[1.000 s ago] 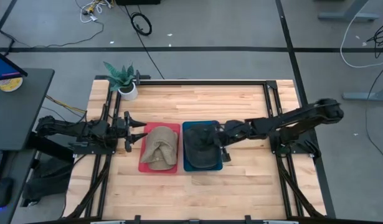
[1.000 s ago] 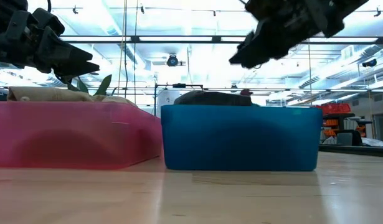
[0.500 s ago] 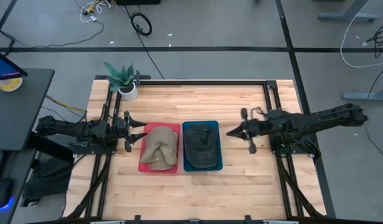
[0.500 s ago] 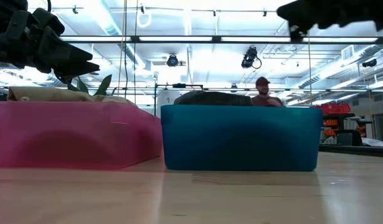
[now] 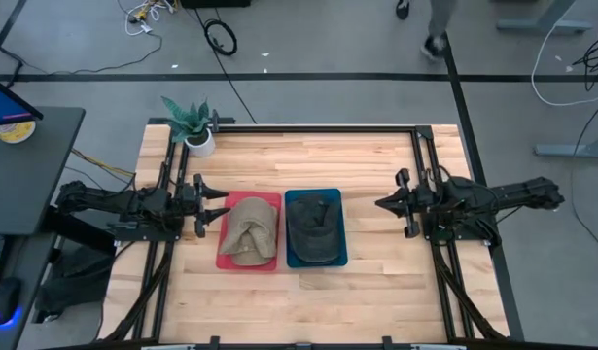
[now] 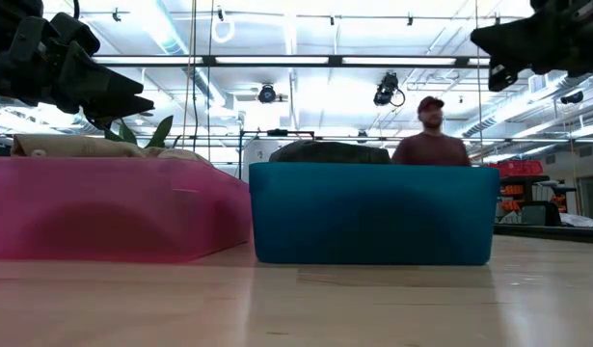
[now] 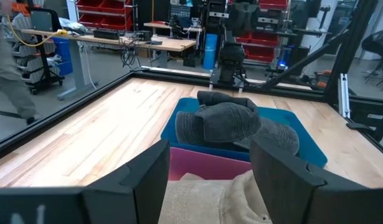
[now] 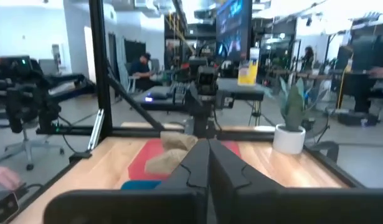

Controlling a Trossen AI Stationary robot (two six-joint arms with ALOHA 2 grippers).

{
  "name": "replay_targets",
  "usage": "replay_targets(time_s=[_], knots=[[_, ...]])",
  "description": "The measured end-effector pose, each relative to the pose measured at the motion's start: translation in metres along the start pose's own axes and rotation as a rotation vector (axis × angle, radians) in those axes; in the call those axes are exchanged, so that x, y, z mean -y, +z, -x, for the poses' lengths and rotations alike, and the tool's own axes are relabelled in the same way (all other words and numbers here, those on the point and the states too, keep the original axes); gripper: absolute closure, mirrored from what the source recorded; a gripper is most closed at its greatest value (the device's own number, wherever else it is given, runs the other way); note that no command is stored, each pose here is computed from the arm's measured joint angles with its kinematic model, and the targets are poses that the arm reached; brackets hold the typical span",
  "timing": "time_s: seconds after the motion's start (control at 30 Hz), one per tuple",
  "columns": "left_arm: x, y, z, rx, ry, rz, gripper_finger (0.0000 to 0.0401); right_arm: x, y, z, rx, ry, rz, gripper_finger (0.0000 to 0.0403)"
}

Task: Pick & Place hat
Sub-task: Return to Home Position

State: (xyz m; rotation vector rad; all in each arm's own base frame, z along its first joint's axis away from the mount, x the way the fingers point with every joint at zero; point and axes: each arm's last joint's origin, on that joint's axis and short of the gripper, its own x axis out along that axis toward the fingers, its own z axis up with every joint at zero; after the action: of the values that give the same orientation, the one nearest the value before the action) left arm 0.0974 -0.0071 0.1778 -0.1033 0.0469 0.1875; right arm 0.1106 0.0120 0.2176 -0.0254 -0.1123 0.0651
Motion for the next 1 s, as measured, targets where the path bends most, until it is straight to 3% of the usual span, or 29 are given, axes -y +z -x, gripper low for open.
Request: replay_targets(time_s=[0.4,0.63,1.0], knots=[[0.000,0.000,0.000,0.000,0.000,0.000,0.0176,0.000,-0.024,0.015,0.113,-0.018,0.026,0.0394],[0.000,0.000,0.000,0.000,0.000,0.000,0.0176,0.000,-0.027,0.016,0.106,-0.017,0.036,0.0394],[0.000,0.000,0.000,0.000,0.000,0.000,0.0176,0.000,-0.045,0.016,-0.079,0.000,0.109,0.0394]])
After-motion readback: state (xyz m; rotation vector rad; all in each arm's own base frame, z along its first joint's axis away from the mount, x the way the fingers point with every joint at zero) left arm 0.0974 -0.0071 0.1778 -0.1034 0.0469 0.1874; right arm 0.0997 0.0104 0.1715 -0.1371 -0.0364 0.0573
